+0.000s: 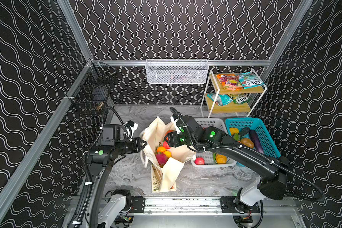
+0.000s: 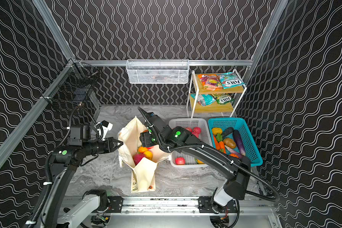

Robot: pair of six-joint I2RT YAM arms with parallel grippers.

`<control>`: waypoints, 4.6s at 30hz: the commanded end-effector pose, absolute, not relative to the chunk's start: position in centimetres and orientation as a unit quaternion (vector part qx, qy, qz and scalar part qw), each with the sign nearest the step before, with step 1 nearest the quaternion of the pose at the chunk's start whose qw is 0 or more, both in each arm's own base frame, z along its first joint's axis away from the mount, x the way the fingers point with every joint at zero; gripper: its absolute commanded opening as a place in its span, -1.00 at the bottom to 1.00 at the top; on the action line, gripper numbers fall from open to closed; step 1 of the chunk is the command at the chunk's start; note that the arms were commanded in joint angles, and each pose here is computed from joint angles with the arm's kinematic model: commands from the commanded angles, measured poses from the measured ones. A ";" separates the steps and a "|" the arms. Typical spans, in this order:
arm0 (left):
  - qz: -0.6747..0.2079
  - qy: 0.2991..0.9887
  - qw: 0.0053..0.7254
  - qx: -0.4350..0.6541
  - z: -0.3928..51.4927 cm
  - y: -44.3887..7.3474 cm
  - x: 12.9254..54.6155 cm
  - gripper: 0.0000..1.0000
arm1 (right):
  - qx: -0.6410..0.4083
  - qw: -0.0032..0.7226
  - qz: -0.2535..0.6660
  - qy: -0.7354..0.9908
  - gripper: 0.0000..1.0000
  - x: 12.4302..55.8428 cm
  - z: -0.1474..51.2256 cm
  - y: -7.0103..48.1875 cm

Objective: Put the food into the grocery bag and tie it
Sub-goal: 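Carry the red bell pepper with the right gripper over the tote bag, then lower the red bell pepper into the bag and open the right gripper, then lift the right gripper out of the bag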

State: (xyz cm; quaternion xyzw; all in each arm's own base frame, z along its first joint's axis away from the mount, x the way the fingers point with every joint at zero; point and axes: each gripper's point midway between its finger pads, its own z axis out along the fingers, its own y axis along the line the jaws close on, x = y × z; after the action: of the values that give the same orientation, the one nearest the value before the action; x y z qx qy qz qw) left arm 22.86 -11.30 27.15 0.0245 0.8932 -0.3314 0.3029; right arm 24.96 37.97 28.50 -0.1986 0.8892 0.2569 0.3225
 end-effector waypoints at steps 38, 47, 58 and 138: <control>-0.342 0.884 0.314 0.046 27.8 -11.7 22.8 -1.00 | -0.331 0.209 0.171 0.904 0.03 25.0 12.1 42.6; -0.333 0.887 0.317 0.050 28.2 -11.5 22.5 -1.00 | -0.276 0.215 0.035 0.936 0.03 29.5 8.8 36.3; -0.339 0.887 0.310 0.044 26.9 -11.7 23.3 -1.00 | -0.231 0.240 -0.055 0.941 0.08 32.2 9.9 32.1; -0.344 0.890 0.298 0.034 25.2 -11.8 24.4 -1.00 | -0.202 0.436 0.189 0.856 0.97 28.3 36.3 33.2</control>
State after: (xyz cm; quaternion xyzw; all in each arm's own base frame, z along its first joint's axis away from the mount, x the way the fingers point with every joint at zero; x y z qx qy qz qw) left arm 24.36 -11.71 24.92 0.0280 0.8932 -0.3412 0.2917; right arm 28.09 34.07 34.23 -0.2236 0.8647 0.1879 0.4087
